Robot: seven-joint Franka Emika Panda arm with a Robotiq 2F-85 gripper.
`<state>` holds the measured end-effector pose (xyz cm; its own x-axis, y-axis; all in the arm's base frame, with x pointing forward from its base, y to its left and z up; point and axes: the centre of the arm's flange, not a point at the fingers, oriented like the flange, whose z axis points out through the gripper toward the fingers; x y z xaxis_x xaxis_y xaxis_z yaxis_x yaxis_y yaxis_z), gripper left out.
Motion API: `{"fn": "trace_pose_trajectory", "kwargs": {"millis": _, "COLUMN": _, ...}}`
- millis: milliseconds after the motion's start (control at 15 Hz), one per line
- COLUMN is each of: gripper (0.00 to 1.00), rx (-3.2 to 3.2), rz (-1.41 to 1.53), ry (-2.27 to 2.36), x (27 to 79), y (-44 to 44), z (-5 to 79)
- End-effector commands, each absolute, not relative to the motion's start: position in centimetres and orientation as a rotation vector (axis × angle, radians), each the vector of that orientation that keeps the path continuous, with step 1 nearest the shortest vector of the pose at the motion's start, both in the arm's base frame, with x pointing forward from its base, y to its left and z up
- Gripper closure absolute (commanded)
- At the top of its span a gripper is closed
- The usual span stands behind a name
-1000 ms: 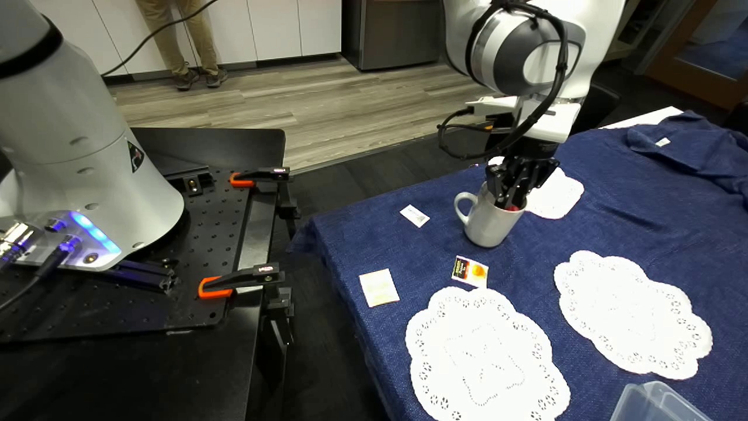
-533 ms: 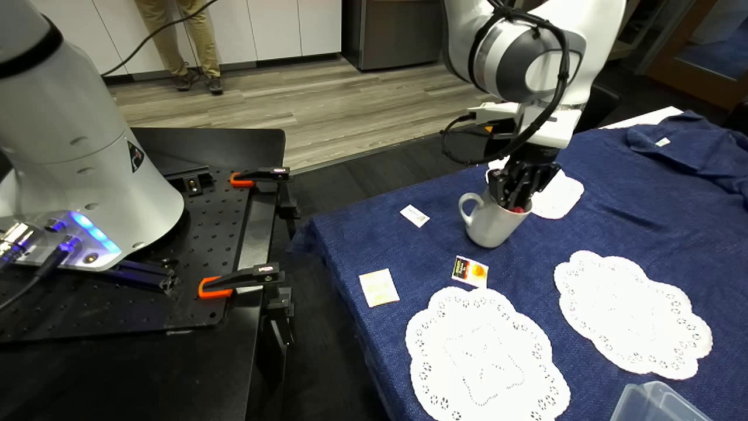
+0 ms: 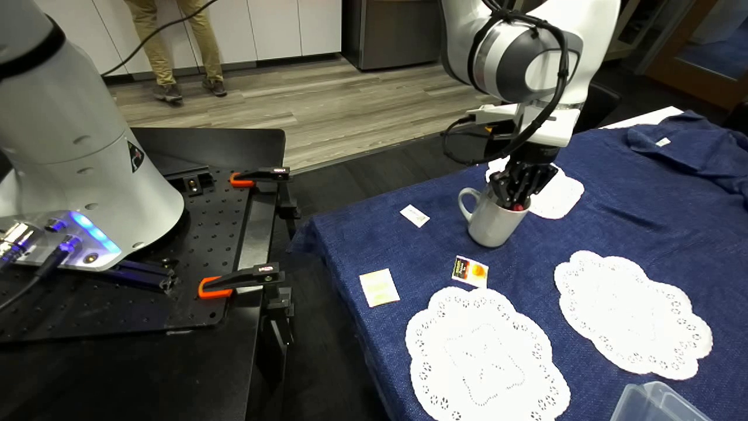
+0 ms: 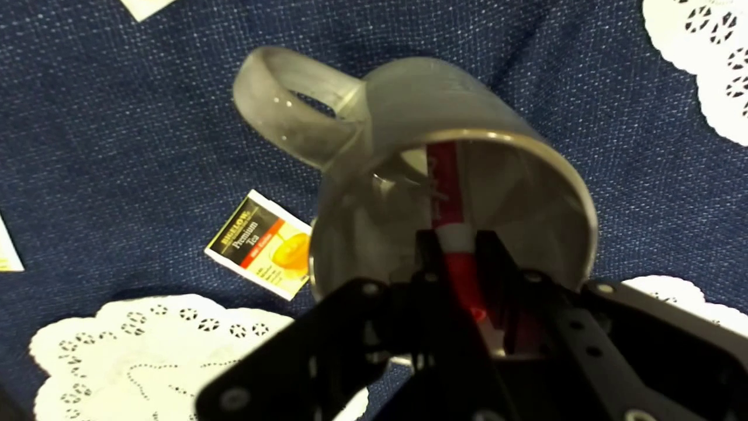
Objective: Remove the marker from the mug
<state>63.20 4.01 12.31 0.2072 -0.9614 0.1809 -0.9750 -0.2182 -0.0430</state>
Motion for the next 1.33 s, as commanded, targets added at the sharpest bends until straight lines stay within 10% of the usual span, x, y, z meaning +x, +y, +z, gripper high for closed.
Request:
{"fn": "trace_pose_trajectory", "kwargs": {"millis": 0, "gripper": 0.95, "rx": 2.336, "rz": 0.304, "ry": -1.911, "x": 62.2, "y": 4.8, "z": 13.6}}
{"fn": "trace_pose_trajectory", "kwargs": {"millis": 1267, "gripper": 0.95, "rx": 2.341, "rz": 0.639, "ry": -1.9, "x": 58.2, "y": 3.7, "z": 26.7}}
